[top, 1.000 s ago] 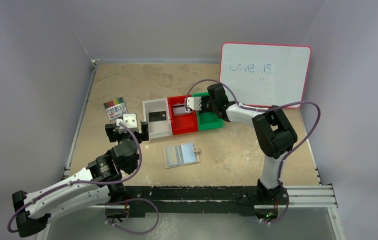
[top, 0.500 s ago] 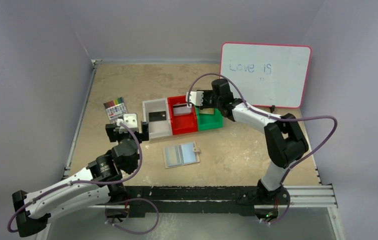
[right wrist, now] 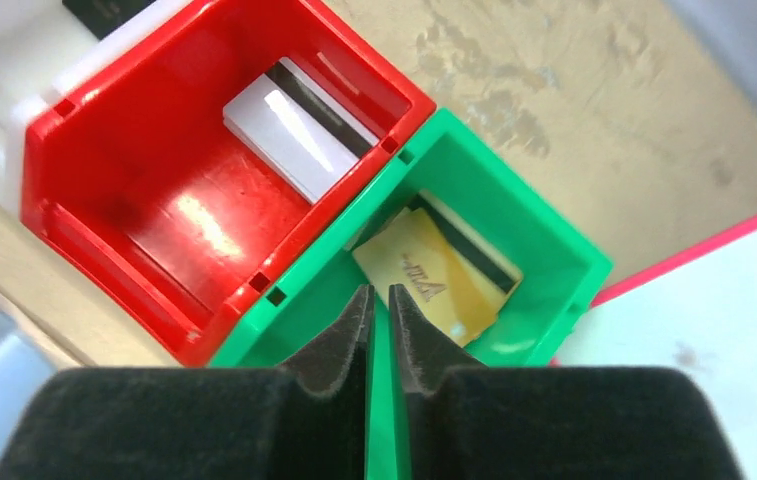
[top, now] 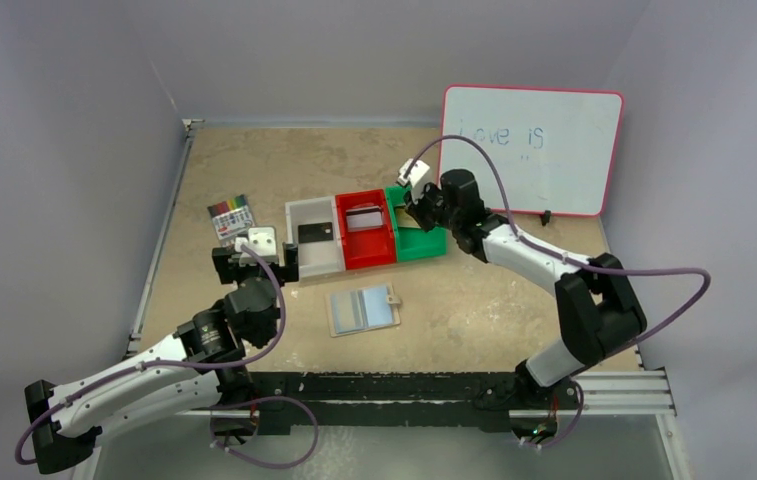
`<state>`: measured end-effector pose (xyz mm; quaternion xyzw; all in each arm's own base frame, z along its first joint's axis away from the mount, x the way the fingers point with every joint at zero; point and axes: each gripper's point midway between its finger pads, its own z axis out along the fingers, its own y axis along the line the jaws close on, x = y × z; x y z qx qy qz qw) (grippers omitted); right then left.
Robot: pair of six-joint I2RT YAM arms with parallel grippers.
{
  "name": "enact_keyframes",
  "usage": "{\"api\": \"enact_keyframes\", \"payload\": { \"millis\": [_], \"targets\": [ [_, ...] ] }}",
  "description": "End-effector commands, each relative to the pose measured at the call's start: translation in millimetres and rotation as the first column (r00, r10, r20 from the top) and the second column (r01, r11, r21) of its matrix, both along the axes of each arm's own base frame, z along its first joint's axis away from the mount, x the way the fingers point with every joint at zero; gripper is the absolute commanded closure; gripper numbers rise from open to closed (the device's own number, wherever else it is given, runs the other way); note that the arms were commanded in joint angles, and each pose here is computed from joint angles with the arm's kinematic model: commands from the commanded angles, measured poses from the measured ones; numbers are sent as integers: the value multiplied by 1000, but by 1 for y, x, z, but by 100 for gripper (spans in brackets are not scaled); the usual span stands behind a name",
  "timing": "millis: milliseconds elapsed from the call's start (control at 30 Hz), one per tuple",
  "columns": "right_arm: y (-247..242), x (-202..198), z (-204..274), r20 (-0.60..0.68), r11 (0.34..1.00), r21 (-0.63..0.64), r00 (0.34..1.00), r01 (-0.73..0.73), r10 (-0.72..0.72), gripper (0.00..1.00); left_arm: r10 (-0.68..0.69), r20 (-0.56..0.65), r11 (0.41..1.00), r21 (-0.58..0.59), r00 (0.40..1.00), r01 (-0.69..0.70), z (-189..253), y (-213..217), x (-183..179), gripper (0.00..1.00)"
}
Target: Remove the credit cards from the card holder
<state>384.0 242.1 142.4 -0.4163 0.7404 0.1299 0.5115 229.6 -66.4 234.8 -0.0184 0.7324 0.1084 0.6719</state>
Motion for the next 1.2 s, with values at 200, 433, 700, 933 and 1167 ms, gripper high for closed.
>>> {"api": "enact_keyframes", "payload": {
  "millis": [200,433,700,933,1167],
  "targets": [
    [4,2,-63,-499,921,36,806,387,-319,100,15,5,1000,6,1000,-15,2,2,1,11],
    [-9,4,-73,-517,862,14,741,507,-428,100,13,5,1000,5,1000,-13,2,1,1,11],
    [-16,12,-94,-521,831,-61,692,554,-499,100,16,6,1000,6,1000,-16,2,1,2,11],
    [-18,25,-99,-488,808,-73,685,585,-541,100,11,4,1000,9,1000,-11,1,0,2,11],
    [-24,37,-94,-445,782,-70,682,620,-580,100,18,6,1000,9,1000,-18,2,2,2,11]
  ]
}}
